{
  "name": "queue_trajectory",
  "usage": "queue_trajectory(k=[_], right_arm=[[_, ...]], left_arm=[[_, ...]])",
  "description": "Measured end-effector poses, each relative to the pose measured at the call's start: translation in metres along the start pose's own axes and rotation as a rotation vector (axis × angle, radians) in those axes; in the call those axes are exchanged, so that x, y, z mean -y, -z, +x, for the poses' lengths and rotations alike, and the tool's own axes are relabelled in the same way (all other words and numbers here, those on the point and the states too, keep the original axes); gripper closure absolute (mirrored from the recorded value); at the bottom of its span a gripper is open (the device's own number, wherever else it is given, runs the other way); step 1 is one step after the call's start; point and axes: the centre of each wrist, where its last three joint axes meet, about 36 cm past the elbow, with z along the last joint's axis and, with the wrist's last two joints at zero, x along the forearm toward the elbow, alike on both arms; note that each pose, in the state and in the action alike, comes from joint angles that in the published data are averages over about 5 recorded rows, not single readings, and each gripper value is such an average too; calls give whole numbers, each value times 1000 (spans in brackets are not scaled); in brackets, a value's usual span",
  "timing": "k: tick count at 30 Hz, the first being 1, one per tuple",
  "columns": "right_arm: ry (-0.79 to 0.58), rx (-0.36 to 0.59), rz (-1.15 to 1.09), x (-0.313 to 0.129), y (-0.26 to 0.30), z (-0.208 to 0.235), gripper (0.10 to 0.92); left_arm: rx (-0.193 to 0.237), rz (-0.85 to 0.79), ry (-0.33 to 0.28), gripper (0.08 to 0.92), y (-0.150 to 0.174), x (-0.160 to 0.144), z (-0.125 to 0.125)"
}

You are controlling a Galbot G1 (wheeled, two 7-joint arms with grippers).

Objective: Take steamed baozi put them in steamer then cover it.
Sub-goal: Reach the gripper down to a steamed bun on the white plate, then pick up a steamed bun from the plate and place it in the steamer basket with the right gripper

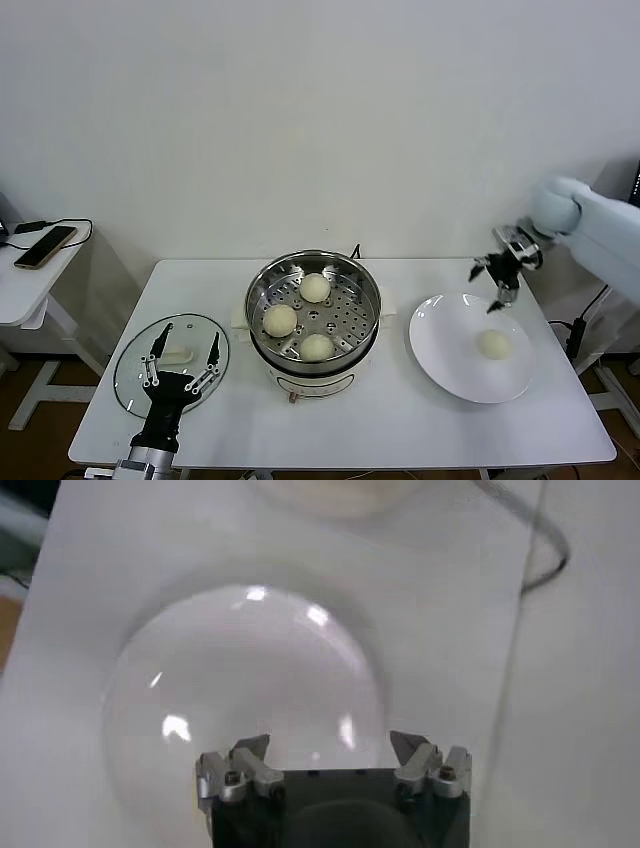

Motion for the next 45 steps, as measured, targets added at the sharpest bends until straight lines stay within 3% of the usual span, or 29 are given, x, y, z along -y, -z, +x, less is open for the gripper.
queue_trajectory(k=[12,22,27,35,45], right_arm=[[40,-25,-121,-28,-35,-58,200],[47,-34,-165,-35,-44,-84,200],[44,-36,-174,-34,-44,-89,238],[35,-32,-179,-32,-43,-88,343],[14,1,-105,-1,-7,-29,350]], left_arm=[[-7,-2,4,177,-1,-1,3],[-7,-2,2,177,-3,0,3],[-5,-6,-2,177,-3,-1,2],[-5,-9,0,177,-3,-2,2],[2,-13,-12,177,-4,-3,-2]])
